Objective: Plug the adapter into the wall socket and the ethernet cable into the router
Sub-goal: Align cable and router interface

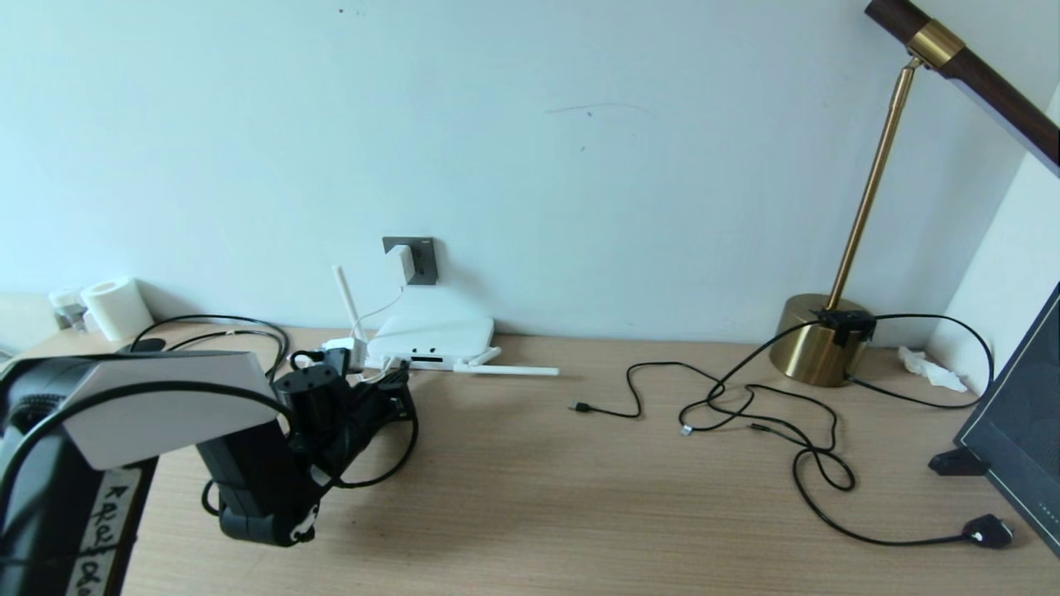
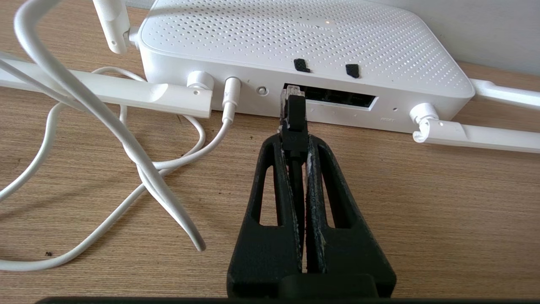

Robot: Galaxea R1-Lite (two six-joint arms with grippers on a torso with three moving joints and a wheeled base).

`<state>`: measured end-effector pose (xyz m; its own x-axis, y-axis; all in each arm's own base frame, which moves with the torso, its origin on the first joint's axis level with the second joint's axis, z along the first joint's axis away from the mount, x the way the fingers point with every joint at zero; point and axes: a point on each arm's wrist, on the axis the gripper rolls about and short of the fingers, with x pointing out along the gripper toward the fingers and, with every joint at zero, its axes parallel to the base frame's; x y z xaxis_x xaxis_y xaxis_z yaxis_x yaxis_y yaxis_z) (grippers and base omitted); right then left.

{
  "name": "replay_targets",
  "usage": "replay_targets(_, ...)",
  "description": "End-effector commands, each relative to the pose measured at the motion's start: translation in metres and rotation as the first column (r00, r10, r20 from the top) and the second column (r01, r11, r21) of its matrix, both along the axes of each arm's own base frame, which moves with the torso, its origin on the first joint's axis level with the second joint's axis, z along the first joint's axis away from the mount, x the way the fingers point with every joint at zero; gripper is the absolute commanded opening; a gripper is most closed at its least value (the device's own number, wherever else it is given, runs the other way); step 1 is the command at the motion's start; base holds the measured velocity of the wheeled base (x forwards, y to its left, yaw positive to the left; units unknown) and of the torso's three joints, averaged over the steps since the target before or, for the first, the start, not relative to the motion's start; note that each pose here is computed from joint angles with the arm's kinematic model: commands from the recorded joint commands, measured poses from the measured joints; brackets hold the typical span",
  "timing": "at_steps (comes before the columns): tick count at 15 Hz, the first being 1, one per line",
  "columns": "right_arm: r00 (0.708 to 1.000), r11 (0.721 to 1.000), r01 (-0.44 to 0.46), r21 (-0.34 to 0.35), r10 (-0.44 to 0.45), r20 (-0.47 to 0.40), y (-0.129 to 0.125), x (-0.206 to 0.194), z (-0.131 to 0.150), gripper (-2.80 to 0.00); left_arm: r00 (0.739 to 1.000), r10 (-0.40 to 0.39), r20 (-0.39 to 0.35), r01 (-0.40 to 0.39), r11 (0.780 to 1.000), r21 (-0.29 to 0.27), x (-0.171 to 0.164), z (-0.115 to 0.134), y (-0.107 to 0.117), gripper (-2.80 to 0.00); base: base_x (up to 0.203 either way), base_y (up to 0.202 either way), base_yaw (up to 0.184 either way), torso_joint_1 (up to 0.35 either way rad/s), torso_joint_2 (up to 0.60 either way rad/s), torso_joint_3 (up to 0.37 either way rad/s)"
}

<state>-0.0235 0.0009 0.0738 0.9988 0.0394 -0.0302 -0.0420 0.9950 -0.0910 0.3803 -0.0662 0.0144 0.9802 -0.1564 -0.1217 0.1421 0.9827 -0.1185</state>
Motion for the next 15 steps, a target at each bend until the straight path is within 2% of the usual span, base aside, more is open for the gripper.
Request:
replay_targets(1,1.000,1.000,-0.001,-0.001,0.001,-0.002,0.0000,0.0001,-0.0001,-2.80,1.000,0.000,0.005,0.000,1.000,-0.002,0.0009,0.0005,-0.0002,-2.80,0.000,0.000,0.000,0.000,0.00,0.000)
replay_targets(15,1.000,1.000,-0.001,-0.001,0.001,0.000,0.0000,0.0000,0.0003,-2.80,1.000,-0.001,0.010,0.001,1.000,-0.003,0.0040,-0.0006,-0.0014,-2.80,0.000,0.000,0.000,0.000,0.00,0.000)
